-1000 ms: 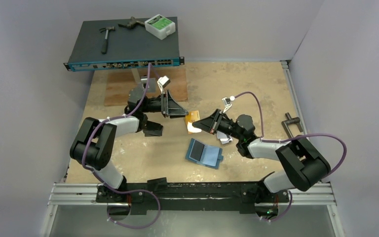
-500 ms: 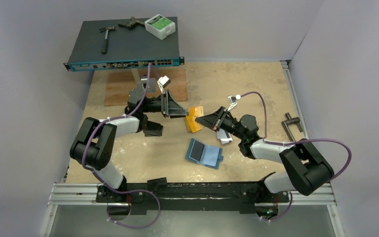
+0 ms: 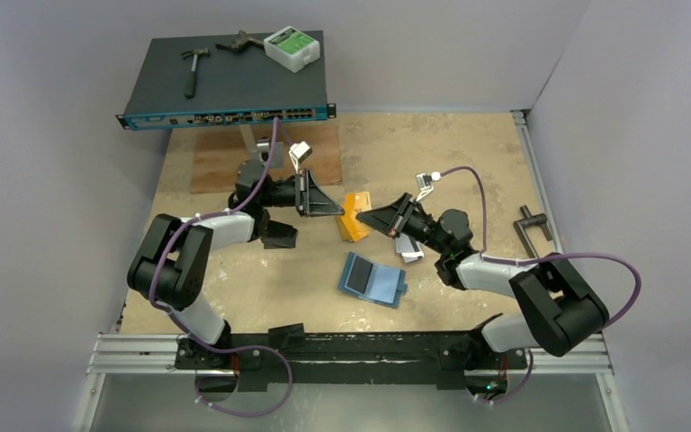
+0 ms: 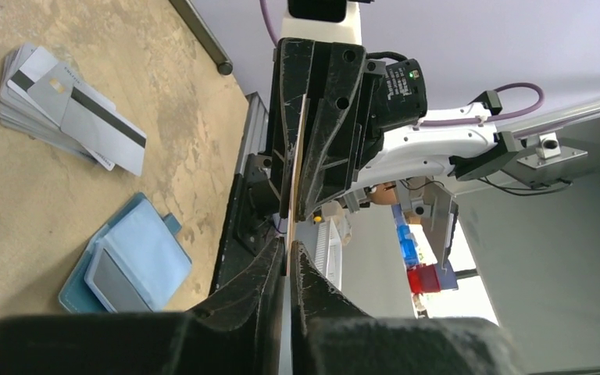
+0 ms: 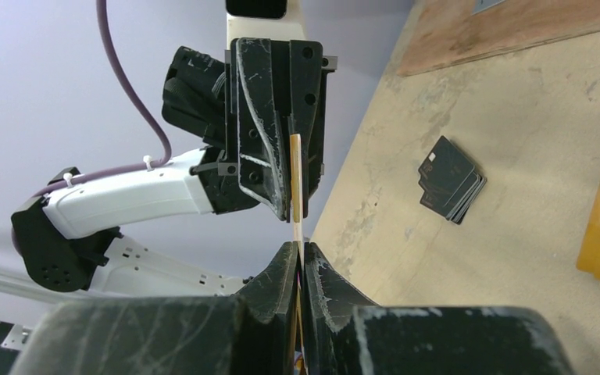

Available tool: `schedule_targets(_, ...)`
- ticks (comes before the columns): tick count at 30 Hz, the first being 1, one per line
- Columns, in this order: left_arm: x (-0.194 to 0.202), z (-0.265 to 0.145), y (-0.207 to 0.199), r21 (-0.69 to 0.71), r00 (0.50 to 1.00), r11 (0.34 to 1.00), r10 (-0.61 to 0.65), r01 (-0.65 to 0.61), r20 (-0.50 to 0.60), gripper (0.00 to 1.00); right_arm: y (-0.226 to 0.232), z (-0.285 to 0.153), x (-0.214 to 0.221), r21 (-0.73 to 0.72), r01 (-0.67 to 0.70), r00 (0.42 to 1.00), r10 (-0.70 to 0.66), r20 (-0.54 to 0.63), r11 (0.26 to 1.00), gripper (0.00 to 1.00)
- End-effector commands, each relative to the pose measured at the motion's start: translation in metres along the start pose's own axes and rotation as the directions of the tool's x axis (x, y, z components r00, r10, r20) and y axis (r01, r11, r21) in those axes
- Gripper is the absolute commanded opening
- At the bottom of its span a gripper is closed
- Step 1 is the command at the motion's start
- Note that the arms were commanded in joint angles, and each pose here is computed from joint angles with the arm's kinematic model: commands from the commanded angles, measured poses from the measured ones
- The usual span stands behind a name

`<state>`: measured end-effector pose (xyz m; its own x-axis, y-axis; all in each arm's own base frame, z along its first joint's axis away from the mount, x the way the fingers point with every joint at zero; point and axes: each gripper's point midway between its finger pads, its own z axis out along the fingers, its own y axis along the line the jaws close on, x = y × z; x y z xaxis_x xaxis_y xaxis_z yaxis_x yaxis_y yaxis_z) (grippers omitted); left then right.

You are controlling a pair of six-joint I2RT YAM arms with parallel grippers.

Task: Put the credit cards into the card holder
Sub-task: Pick up the credit card from the storage box, then place the credit card in the storage box.

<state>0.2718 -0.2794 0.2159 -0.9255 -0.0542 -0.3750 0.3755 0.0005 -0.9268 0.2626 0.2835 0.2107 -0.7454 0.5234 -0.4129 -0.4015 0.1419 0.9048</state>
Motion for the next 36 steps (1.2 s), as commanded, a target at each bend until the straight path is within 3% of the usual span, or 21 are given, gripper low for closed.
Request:
schedule_targets(1, 0.004, 0.000, -0.008, 0.013, 0.996, 0.996, 0.083, -0.083, -0.016, 0.06, 0.001, -0.001, -0.008, -0.011, 0.008, 0.999, -0.007, 0.045, 1.000, 0.04)
schedule_targets(4, 0.004, -0.001, -0.005, -0.002, 0.996, 0.996, 0.088, -0.088, -0.018, 0.00, 0.001, -0.002, -0.008, -0.013, 0.005, 0.999, -0.004, 0.049, 1.000, 0.04)
schedule_targets(9, 0.003, -0.014, 0.024, -0.181, 0.999, 0.983, 0.044, -0.042, 0.007, 0.00, -0.008, -0.012, -0.014, 0.019, 0.008, 0.997, -0.009, 0.070, 1.000, 0.05)
schedule_targets(18, -0.003, -0.026, 0.051, -0.307, 0.999, 0.952, 0.009, 0.003, 0.038, 0.00, -0.019, -0.022, -0.023, 0.093, 0.057, 0.995, -0.064, 0.078, 0.994, 0.08)
schedule_targets(24, -0.012, -0.019, 0.081, -0.340, 0.998, 0.939, -0.034, 0.047, 0.045, 0.00, -0.027, -0.031, -0.016, 0.121, 0.051, 0.996, -0.060, 0.067, 0.991, 0.00)
schedule_targets(36, -0.035, -0.003, 0.149, -0.497, 0.999, 0.867, 0.031, -0.032, -0.010, 0.00, -0.043, -0.067, 0.007, 0.212, 0.023, 0.997, -0.039, 0.070, 0.977, 0.00)
